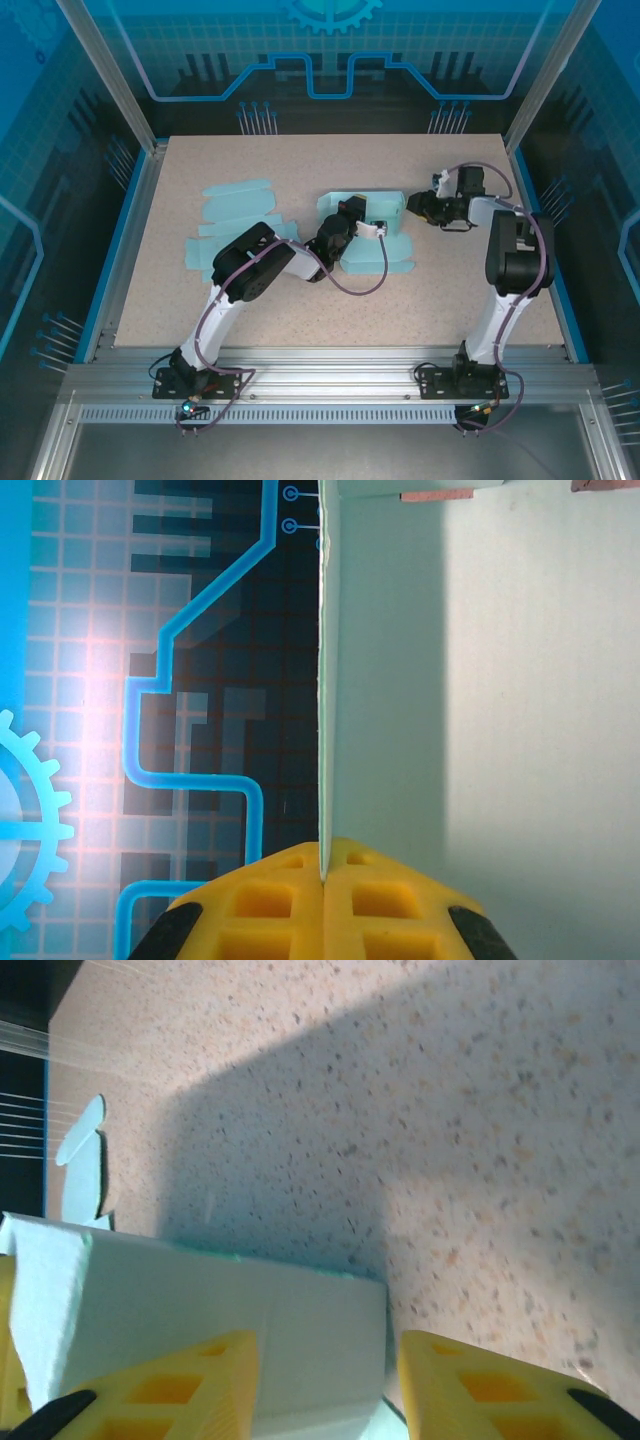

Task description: Fold the paper box

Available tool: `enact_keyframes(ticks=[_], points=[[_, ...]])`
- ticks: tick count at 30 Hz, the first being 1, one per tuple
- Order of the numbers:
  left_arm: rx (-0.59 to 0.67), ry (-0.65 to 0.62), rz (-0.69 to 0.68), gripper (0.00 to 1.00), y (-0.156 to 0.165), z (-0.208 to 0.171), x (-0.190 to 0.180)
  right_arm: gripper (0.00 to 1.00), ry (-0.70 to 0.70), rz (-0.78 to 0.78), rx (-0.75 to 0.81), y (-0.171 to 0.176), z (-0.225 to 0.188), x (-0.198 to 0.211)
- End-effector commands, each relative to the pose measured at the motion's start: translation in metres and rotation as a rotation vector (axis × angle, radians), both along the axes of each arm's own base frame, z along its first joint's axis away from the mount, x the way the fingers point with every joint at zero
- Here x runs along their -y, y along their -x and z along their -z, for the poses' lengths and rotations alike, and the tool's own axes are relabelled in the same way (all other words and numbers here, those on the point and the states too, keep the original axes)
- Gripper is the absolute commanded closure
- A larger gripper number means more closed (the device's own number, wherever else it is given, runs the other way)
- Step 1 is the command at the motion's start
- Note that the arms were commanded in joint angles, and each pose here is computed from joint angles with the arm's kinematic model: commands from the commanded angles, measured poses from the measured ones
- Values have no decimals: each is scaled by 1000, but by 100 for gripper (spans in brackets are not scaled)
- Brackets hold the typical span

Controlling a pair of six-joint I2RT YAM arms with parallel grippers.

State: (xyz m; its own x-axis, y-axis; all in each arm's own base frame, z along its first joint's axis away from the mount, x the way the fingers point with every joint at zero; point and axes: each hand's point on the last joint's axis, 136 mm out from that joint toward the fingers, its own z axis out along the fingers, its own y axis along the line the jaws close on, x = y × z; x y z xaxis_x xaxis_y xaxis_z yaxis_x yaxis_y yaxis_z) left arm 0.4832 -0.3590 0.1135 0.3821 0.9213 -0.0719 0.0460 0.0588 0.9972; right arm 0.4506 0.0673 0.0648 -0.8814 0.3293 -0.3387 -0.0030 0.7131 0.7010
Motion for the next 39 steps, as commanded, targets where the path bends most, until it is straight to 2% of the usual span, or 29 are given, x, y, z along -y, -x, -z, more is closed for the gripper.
enact_keyframes(ticks=[1, 7, 12, 23, 39], points=[[-46, -74, 19, 100, 2, 32, 2, 57, 44, 26, 22, 10, -4, 2], [-45, -79, 17, 100, 1, 33, 1, 57, 55, -4, 32, 26, -1, -11], [-45, -81, 21, 100, 3, 33, 1, 56, 73, -46, 64, 27, -3, -26], [-53, -86, 35, 100, 6, 35, 2, 55, 226, -24, 129, 5, 1, -34], [-160, -81, 99, 100, 20, 46, 5, 58, 396, 62, 207, -14, 3, -29]])
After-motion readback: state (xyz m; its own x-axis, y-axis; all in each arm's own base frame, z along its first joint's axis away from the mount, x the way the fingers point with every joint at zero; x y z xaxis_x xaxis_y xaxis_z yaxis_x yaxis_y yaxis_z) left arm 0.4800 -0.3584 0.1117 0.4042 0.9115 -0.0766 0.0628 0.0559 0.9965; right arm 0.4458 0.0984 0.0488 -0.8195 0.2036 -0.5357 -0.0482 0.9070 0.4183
